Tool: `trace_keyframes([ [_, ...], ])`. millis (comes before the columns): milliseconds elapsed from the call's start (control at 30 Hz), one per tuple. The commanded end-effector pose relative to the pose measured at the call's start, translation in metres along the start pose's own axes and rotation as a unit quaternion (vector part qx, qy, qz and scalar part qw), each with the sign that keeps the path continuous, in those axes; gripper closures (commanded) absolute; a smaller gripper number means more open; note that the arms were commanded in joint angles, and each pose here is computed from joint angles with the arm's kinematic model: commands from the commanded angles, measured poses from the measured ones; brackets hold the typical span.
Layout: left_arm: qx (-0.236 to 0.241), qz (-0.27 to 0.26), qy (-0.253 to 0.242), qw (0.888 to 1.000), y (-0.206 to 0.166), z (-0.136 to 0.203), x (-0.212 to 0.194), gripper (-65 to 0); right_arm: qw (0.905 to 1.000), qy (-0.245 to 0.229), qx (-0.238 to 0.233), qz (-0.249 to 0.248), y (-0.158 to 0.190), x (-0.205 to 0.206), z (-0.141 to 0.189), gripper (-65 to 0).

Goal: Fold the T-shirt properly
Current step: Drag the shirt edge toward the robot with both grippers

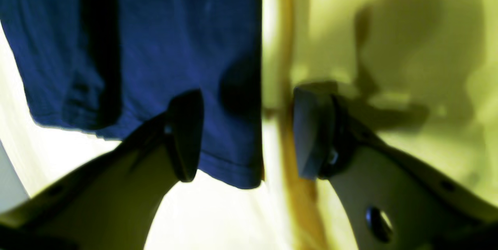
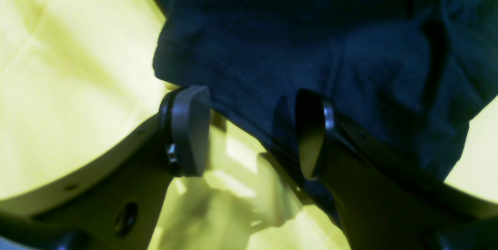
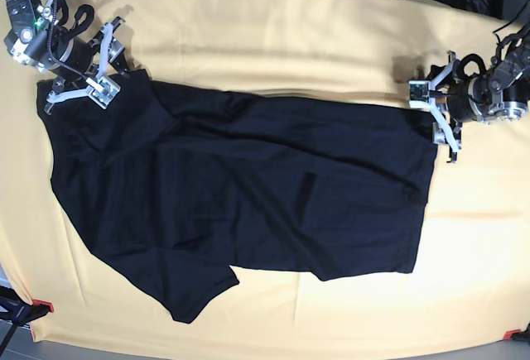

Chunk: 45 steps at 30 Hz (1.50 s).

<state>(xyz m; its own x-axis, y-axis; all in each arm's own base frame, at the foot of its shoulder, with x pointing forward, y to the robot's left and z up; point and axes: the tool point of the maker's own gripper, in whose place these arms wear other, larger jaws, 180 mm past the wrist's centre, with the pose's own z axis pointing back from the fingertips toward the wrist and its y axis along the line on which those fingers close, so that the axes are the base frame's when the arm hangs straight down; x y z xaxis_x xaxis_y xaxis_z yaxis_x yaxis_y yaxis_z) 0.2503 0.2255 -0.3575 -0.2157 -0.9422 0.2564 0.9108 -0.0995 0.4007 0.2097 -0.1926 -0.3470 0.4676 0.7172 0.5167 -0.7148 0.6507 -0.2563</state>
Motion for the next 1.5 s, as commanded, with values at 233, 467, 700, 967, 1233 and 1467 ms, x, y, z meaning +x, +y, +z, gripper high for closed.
trace_keyframes([
  [233,0.044,-0.033,0.065,0.996,0.024,0.006,-0.028,-37.1,0.9998,-0.013,-0.011,0.006,-0.008,0.008,0.004,-37.0],
  [467,0.07,-0.023,0.059,0.996,0.048,0.014,-0.026,-37.1,0.9998,-0.013,-0.011,0.006,-0.008,0.008,0.004,-37.0],
  [700,0.016,-0.016,0.048,0.999,0.027,0.011,-0.022,-37.1,0.9998,-0.013,-0.015,0.002,-0.009,0.007,0.004,-37.0],
  [967,0.106,-0.011,0.047,0.993,0.059,0.012,-0.019,-37.1,0.9998,-0.015,-0.016,0.001,-0.01,0.008,0.004,-37.0],
  [1233,0.118,-0.009,0.047,0.992,0.064,0.013,-0.019,-36.9,0.9997,-0.018,-0.016,0.001,-0.01,0.009,0.004,-37.0],
  [1467,0.117,0.002,0.05,0.992,0.063,0.013,-0.021,-3.5,0.9997,-0.018,-0.017,0.001,-0.01,0.009,0.004,-37.0],
])
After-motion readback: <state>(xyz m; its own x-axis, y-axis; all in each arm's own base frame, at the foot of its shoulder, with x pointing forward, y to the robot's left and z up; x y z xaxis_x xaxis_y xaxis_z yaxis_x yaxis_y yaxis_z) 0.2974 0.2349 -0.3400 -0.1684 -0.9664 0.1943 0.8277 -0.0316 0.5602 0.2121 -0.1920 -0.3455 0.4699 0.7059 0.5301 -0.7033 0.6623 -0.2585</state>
